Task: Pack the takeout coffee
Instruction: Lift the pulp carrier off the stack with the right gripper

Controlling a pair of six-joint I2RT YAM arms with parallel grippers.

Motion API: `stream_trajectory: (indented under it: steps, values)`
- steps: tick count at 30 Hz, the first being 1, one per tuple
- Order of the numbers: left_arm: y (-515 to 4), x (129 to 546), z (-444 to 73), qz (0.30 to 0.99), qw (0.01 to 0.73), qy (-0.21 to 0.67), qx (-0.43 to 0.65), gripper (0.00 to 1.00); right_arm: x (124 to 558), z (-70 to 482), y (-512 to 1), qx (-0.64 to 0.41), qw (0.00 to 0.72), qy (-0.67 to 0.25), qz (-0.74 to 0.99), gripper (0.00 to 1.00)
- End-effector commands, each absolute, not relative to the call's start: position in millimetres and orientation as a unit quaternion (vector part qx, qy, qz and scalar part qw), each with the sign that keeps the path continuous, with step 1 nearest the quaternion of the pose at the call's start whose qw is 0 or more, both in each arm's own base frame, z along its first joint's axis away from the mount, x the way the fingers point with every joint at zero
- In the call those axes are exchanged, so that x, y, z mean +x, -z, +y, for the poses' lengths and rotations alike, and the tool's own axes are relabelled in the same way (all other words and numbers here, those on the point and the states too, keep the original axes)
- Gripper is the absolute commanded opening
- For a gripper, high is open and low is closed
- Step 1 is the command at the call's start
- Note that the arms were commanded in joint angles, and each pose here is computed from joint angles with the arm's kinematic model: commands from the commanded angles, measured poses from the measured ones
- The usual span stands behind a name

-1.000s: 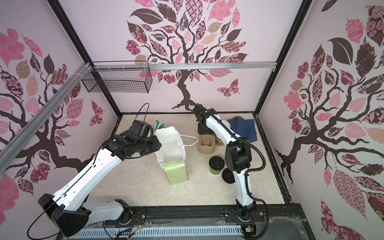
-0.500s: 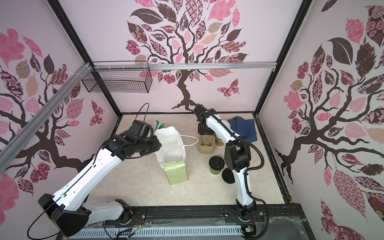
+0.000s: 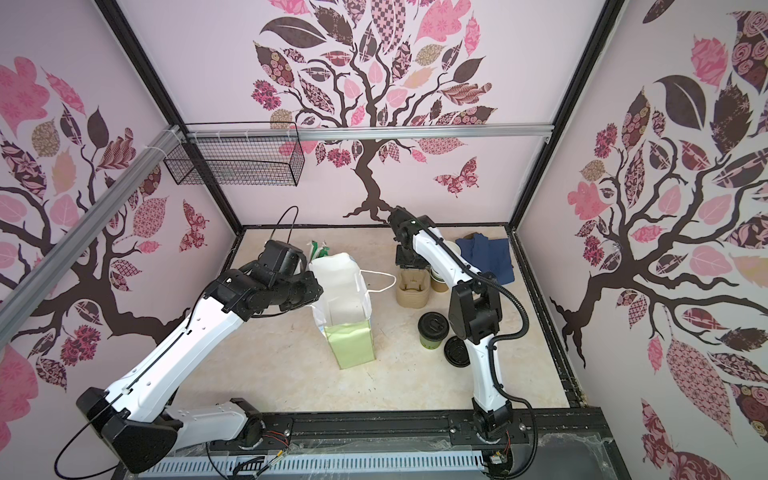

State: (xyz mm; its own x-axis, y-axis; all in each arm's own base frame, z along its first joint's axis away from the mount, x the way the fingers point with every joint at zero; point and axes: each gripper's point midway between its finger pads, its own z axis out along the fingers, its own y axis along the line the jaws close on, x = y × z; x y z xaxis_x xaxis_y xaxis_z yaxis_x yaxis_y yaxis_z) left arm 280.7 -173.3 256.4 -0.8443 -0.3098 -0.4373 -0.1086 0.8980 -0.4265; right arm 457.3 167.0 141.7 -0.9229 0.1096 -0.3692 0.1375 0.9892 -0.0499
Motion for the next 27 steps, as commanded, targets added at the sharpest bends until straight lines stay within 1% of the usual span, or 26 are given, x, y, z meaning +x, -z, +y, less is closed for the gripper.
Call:
stream_trajectory:
  steps: [1, 6, 13, 18, 22, 24, 27]
  values:
    - [-260.2, 283.0, -170.5, 0.937, 0.263, 0.197, -0.119, 0.24, 463.7, 162.7, -150.5, 0.072, 0.193, 0.041, 0.978, 0.35]
    - [-259.7, 283.3, -170.1, 0.937, 0.263, 0.195, -0.121, 0.27, 463.8, 161.7, -172.4, 0.075, 0.212, 0.034, 0.974, 0.34]
    - [-260.2, 284.7, -172.9, 0.936, 0.264, 0.201, -0.119, 0.31, 457.1, 159.4, -190.2, 0.080, 0.221, 0.026, 0.972, 0.34]
    - [-264.6, 285.8, -174.2, 0.935, 0.267, 0.205, -0.114, 0.38, 454.5, 158.8, -207.9, 0.081, 0.236, 0.017, 0.968, 0.34]
    - [-269.8, 286.8, -174.0, 0.934, 0.272, 0.203, -0.110, 0.46, 449.9, 157.1, -215.9, 0.081, 0.237, 0.015, 0.968, 0.34]
    - [-271.3, 286.9, -172.8, 0.934, 0.274, 0.200, -0.110, 0.49, 451.2, 158.1, -229.2, 0.082, 0.251, 0.005, 0.965, 0.34]
    - [-272.3, 286.9, -172.1, 0.934, 0.275, 0.199, -0.110, 0.50, 449.4, 158.4, -231.0, 0.081, 0.250, 0.003, 0.965, 0.34]
